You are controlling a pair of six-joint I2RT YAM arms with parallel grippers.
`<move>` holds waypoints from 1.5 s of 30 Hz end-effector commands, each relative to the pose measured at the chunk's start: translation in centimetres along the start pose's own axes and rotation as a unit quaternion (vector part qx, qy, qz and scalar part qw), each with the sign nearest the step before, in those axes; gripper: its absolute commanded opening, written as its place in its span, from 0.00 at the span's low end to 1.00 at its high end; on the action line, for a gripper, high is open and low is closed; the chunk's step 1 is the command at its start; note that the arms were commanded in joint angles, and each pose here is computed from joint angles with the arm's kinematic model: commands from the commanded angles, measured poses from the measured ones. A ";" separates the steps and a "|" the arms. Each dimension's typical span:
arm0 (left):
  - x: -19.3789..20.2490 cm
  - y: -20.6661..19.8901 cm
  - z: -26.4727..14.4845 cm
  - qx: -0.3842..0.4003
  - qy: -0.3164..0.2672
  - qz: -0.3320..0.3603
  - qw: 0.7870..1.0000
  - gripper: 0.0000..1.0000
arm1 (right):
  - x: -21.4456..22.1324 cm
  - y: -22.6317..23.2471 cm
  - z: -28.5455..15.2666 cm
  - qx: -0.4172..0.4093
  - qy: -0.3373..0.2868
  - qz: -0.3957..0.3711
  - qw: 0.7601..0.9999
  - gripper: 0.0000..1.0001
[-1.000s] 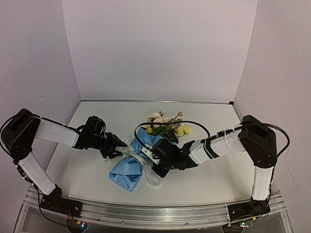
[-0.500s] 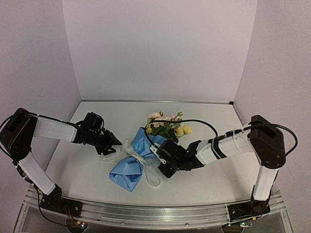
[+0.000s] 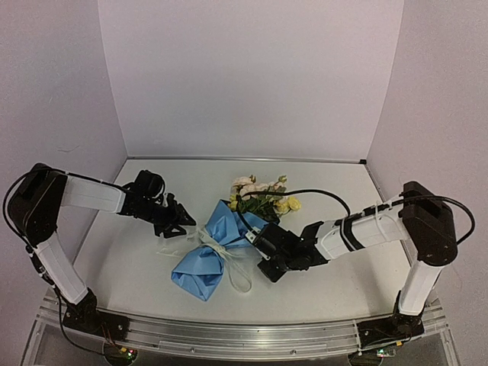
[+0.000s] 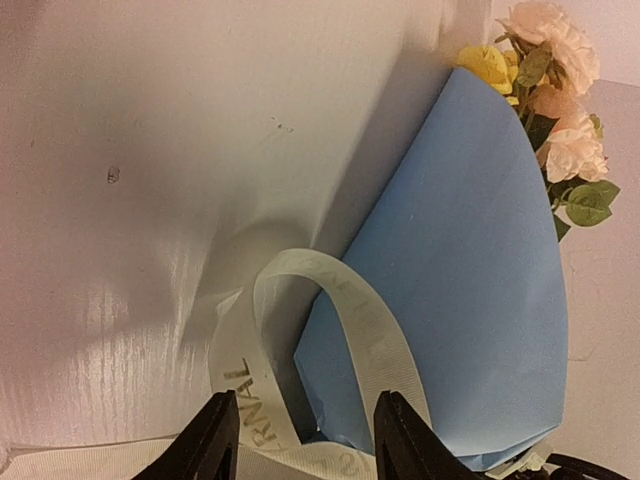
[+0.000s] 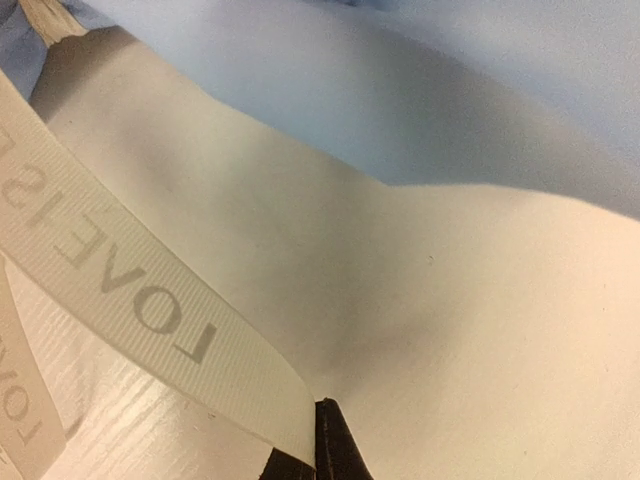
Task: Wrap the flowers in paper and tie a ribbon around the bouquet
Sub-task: Adjust the ribbon on the folded bouquet.
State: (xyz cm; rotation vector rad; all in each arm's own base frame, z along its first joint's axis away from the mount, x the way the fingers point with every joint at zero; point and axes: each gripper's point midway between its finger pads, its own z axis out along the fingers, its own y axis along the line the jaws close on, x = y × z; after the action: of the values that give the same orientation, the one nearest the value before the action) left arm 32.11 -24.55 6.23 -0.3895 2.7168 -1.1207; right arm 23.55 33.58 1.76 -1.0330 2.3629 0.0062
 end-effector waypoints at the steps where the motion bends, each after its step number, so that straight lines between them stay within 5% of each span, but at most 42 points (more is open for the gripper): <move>1: -0.2 -0.7 -0.1 0.021 0.016 0.006 1.000 0.48 | 0.2 -1.3 -1.5 0.024 -0.006 0.016 1.000 0.00; 45: 2.8 -0.2 -0.2 0.089 0.072 -0.050 0.992 0.44 | 6.7 -5.1 -3.1 0.099 0.055 0.031 0.993 0.00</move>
State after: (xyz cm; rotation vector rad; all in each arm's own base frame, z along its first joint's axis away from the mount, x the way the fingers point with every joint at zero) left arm 29.54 -25.42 6.24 -0.4527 2.7235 -1.4322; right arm 21.78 25.79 1.30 -0.9213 2.4502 -0.2263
